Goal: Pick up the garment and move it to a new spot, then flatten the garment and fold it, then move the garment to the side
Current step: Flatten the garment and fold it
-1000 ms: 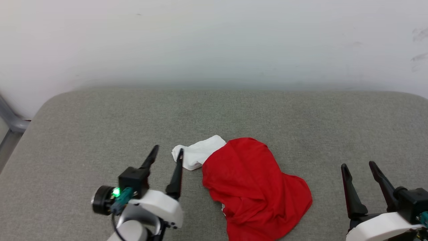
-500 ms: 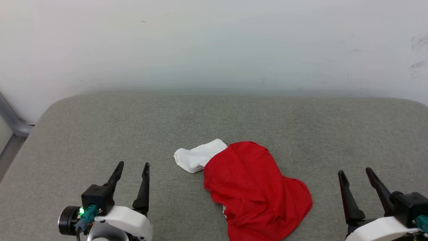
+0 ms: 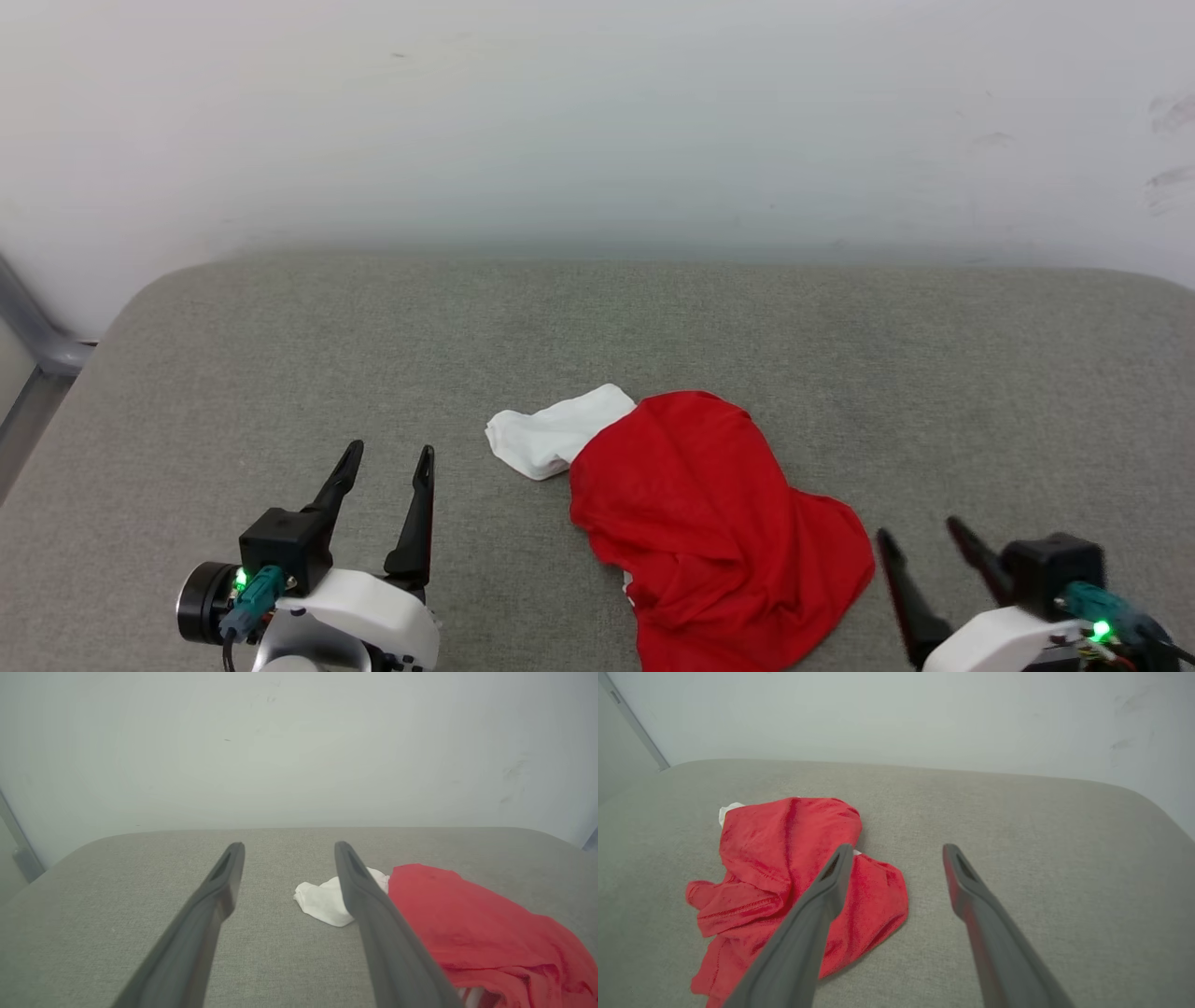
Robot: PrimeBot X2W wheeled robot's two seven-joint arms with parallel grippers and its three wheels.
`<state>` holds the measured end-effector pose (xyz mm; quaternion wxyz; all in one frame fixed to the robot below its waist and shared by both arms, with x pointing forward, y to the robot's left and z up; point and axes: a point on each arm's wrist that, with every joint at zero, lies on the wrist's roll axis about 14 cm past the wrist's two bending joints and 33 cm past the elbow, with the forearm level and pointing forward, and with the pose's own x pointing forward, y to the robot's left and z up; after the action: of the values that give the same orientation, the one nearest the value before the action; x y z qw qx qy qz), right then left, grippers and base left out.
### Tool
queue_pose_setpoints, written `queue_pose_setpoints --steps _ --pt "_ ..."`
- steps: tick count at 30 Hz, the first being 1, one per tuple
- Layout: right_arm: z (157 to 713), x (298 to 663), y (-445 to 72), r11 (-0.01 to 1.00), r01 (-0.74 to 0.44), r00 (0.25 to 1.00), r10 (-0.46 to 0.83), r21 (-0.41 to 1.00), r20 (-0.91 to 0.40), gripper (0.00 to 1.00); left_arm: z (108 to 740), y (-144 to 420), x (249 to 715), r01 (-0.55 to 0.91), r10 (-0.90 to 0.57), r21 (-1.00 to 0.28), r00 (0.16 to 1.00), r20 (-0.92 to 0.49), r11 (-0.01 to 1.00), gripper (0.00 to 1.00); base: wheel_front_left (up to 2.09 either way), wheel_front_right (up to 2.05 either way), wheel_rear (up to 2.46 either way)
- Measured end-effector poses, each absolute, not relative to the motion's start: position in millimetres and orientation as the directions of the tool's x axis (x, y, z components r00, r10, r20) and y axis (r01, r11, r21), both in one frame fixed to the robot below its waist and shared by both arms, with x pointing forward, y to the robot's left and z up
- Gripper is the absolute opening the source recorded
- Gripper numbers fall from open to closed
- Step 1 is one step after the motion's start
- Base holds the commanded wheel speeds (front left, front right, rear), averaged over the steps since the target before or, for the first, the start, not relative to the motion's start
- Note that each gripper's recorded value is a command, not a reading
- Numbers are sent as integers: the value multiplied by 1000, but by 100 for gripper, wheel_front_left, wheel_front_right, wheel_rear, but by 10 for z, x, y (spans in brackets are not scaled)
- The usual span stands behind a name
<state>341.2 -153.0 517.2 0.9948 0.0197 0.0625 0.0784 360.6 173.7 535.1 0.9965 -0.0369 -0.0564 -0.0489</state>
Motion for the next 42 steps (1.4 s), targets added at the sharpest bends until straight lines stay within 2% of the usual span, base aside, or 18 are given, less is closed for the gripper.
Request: queue_pose_setpoints --steps 5,12,19,28,29,30,31,37,40,42 --pt "4726 3307 -1160 954 -296 882 294 52 -368 100 5385 1762 3605 93 -83 -72 988 128 993 100 0 0 0" --pt "4342 3041 -565 824 -562 638 486 70 -598 100 5400 1803 3582 75 -63 -82 989 137 994 100 0 0 0" --pt "4034 2917 -148 677 -728 426 575 114 -698 100 5383 1838 3663 58 -45 -97 990 135 994 100 0 0 0" --pt "3537 2744 -50 608 -774 252 553 178 -794 100 5319 1953 3726 18 -7 -92 993 119 996 100 0 0 0" --pt "3470 2700 -53 604 -773 225 546 194 -807 49 5310 1969 3732 13 -2 -92 993 118 996 100 0 0 0" --pt "3458 2699 -55 604 -773 221 543 193 -810 17 5308 1971 3735 13 -2 -93 993 118 996 100 0 0 0" --pt "3451 2698 -59 605 -773 220 541 194 -812 0 5305 1977 3735 12 -1 -92 993 117 996 100 0 0 0" --pt "3521 2732 -63 626 -756 259 557 193 -789 0 5302 1928 3729 26 -16 -87 993 119 996 100 0 0 0" --pt "3699 2856 -7 632 -755 327 594 175 -734 0 5317 1896 3728 38 -27 -84 992 125 996 100 0 0 0" --pt "3924 3033 40 646 -749 409 627 149 -664 0 5325 1867 3723 49 -38 -81 991 128 995 100 0 0 0"
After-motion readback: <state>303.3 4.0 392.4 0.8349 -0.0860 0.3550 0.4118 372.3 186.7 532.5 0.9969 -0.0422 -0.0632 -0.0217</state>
